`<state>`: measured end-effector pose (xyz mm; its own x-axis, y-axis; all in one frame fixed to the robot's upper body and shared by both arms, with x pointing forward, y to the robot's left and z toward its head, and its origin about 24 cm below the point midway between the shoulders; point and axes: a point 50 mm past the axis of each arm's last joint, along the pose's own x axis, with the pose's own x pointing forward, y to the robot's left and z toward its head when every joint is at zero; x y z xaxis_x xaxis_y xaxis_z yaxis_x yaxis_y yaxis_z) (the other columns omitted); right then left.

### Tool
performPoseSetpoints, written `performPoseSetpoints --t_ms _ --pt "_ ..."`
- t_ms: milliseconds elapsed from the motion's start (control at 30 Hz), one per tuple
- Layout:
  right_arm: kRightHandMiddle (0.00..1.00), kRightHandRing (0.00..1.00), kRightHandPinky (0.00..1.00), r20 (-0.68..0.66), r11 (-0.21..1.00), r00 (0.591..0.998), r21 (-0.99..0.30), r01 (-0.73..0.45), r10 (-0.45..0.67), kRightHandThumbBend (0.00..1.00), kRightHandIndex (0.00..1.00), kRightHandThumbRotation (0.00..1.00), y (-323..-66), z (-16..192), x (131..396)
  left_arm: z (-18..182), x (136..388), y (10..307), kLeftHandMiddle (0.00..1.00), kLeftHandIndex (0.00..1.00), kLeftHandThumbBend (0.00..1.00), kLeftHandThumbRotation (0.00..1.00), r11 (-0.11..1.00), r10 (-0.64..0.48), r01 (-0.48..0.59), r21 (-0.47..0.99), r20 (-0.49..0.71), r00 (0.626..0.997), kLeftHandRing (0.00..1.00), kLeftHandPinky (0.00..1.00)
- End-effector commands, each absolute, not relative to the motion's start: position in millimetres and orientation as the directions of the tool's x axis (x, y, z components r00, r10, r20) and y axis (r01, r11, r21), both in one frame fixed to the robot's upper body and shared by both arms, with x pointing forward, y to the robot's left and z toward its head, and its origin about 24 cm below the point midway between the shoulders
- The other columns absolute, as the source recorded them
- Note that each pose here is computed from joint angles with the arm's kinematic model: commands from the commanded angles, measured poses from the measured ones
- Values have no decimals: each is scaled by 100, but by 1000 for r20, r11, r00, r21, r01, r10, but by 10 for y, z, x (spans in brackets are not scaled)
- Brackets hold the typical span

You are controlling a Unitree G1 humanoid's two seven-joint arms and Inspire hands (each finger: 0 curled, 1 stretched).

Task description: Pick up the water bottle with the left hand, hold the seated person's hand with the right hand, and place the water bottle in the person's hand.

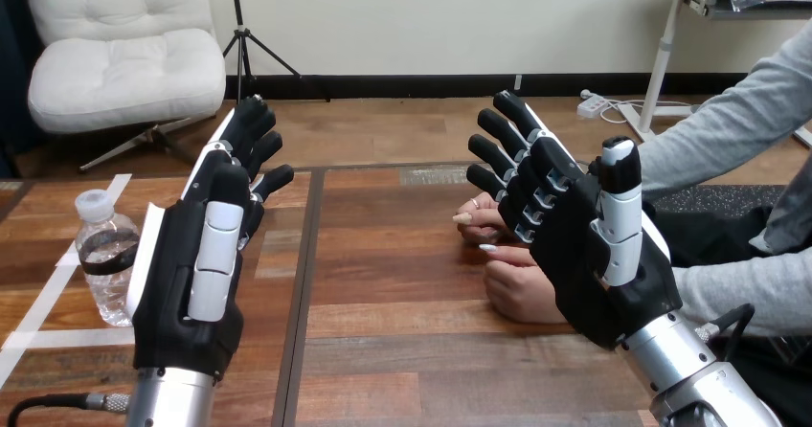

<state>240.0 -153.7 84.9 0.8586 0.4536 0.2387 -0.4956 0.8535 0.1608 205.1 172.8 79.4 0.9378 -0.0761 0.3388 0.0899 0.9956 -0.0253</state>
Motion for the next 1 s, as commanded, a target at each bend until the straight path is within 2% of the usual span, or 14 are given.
performPoseSetpoints --t_ms 0,367,567,967 --pt "100 100 100 315 862 847 140 -488 428 90 100 100 -1513 967 2430 963 2100 1692 92 90 72 93 994 -93 107 -10 416 905 91 85" --pt "100 100 100 329 874 852 133 -468 406 93 100 100 -1491 876 2452 959 2103 1691 92 90 71 95 994 -91 108 -19 416 905 92 85" --pt "100 100 100 328 877 855 132 -461 401 94 99 100 -1482 835 2464 955 2106 1689 91 90 73 99 993 -77 106 -45 421 904 91 85" --pt "100 100 100 327 876 853 126 -465 406 95 99 100 -1479 799 2468 969 2103 1713 91 89 82 100 994 -66 98 -51 436 898 90 85"
